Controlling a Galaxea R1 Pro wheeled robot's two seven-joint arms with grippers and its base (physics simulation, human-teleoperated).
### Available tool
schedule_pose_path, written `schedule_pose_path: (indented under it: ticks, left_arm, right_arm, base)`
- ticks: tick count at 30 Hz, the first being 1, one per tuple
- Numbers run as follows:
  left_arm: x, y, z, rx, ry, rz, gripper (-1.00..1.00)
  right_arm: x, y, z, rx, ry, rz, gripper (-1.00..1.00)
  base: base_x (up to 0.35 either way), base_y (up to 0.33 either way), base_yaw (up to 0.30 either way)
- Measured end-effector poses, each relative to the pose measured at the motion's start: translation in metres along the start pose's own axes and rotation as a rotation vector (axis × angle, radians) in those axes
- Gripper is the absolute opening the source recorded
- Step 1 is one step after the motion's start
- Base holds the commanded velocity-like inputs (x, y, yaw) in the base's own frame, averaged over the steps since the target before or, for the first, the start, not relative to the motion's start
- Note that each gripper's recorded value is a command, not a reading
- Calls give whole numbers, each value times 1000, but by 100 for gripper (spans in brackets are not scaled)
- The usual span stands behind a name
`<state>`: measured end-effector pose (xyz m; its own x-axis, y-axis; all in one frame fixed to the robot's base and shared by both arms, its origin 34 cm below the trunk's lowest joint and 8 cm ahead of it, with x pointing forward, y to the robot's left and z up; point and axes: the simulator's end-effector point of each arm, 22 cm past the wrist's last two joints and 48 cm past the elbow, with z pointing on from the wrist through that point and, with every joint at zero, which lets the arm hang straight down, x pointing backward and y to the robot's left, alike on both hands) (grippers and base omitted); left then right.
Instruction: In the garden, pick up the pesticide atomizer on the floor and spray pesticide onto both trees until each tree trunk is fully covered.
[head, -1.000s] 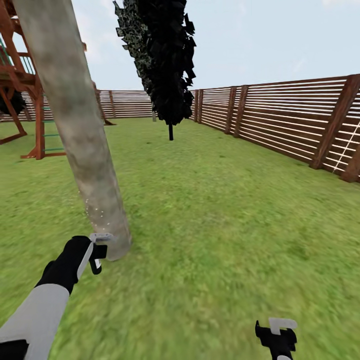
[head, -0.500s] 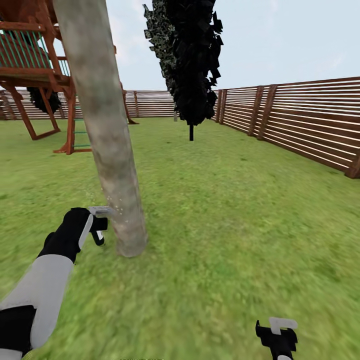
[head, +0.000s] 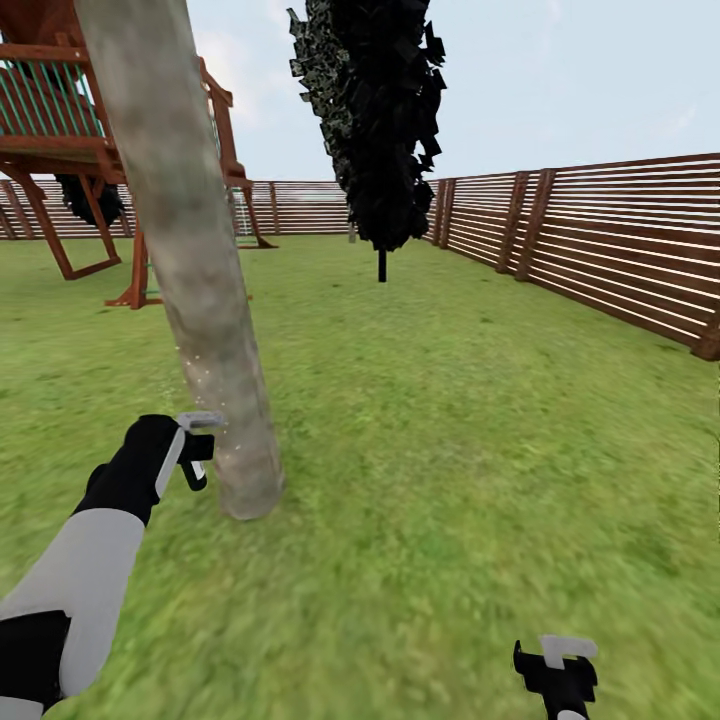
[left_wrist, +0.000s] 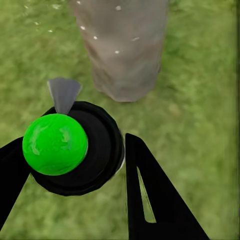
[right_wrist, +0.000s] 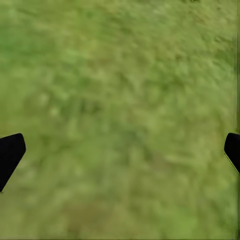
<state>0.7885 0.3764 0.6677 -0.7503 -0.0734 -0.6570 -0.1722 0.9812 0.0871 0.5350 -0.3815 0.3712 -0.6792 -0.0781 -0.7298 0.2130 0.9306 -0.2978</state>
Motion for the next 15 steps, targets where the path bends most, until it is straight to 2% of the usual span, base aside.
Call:
schedule_pose_path:
  ticks: [6, 11, 15]
  left_arm:
    - [1, 3, 0, -5, 2, -1, -100]
    - [2, 4, 1, -7, 3, 1, -100]
    - [3, 4, 1, -9, 4, 1, -100]
  right_arm:
    - [0, 1, 0, -1, 0, 0, 100]
    - [0, 1, 0, -2, 0, 1, 100]
    - [0, 2, 0, -2, 0, 1, 100]
  base:
    - [11, -274, 0]
    - [136, -258, 7]
    - [124, -248, 205]
